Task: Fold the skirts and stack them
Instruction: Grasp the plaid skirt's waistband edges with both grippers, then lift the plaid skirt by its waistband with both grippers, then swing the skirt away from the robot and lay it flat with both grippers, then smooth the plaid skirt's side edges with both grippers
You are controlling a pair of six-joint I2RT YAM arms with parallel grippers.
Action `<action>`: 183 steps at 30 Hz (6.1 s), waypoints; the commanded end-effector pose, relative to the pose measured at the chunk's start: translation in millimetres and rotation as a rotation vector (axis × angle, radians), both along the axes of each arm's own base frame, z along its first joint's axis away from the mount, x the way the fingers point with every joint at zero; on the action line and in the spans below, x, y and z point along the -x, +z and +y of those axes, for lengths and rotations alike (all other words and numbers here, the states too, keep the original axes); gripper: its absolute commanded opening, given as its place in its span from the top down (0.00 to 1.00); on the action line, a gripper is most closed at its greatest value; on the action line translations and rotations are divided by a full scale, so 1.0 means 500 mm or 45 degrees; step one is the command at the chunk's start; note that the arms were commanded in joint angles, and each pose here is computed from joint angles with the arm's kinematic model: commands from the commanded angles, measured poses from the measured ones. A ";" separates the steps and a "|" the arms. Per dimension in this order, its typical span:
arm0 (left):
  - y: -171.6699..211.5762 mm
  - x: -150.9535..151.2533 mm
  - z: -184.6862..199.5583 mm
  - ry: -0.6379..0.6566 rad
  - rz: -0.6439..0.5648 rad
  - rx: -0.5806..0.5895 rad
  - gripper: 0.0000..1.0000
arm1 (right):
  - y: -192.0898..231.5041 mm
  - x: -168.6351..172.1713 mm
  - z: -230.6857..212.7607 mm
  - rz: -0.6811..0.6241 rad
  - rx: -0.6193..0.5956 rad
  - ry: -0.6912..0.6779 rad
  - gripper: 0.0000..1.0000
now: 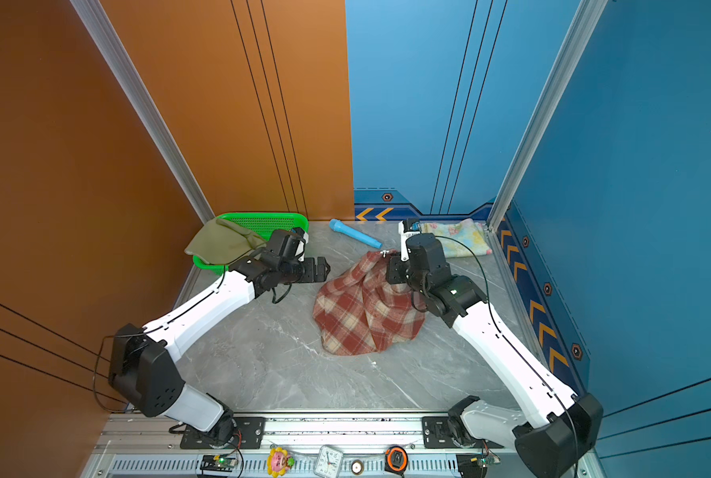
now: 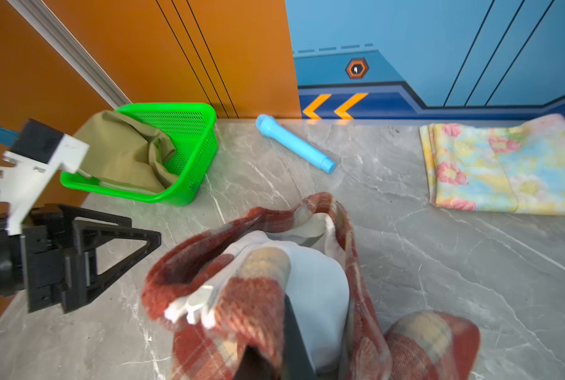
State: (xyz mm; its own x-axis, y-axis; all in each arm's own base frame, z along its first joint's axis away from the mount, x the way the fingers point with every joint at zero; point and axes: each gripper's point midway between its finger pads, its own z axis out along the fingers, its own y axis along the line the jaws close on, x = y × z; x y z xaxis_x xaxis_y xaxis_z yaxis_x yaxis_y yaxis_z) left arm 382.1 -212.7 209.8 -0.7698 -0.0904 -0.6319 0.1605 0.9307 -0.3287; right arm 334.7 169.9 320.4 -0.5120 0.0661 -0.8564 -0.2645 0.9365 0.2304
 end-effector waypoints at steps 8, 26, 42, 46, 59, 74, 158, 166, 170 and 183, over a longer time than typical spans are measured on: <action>-0.020 0.031 0.020 0.005 0.017 -0.044 0.02 | -0.113 0.093 0.016 0.193 0.121 0.090 0.96; -0.066 0.040 -0.060 -0.112 0.050 -0.087 0.01 | -0.272 0.124 -0.111 0.553 0.145 -0.148 0.20; -0.107 0.011 -0.138 -0.102 0.127 0.018 0.01 | -0.408 0.128 0.053 0.644 0.150 0.162 0.25; -0.108 -0.006 -0.151 -0.087 0.144 0.065 0.01 | -0.448 0.172 0.096 0.653 0.126 0.255 0.26; -0.130 -0.021 -0.249 -0.229 0.121 0.024 0.02 | -0.358 0.113 -0.109 0.582 -0.080 -0.261 0.22; -0.210 -0.035 -0.327 -0.463 0.044 -0.343 0.13 | -0.489 0.166 -0.273 0.956 -0.132 -0.721 0.23; 0.014 -0.056 0.009 -0.016 0.019 -0.374 0.01 | -0.297 -0.017 -0.241 0.724 -0.108 -0.533 0.15; -0.085 0.079 0.095 0.028 0.157 -0.492 0.01 | -0.426 0.111 -0.248 0.915 -0.043 -0.576 0.23; -0.144 0.128 0.145 0.089 0.253 -0.521 0.02 | -0.480 0.128 -0.243 0.993 -0.039 -0.564 0.31; -0.187 0.150 0.182 0.152 0.363 -0.489 0.03 | -0.603 0.136 -0.228 1.155 0.049 -0.528 0.64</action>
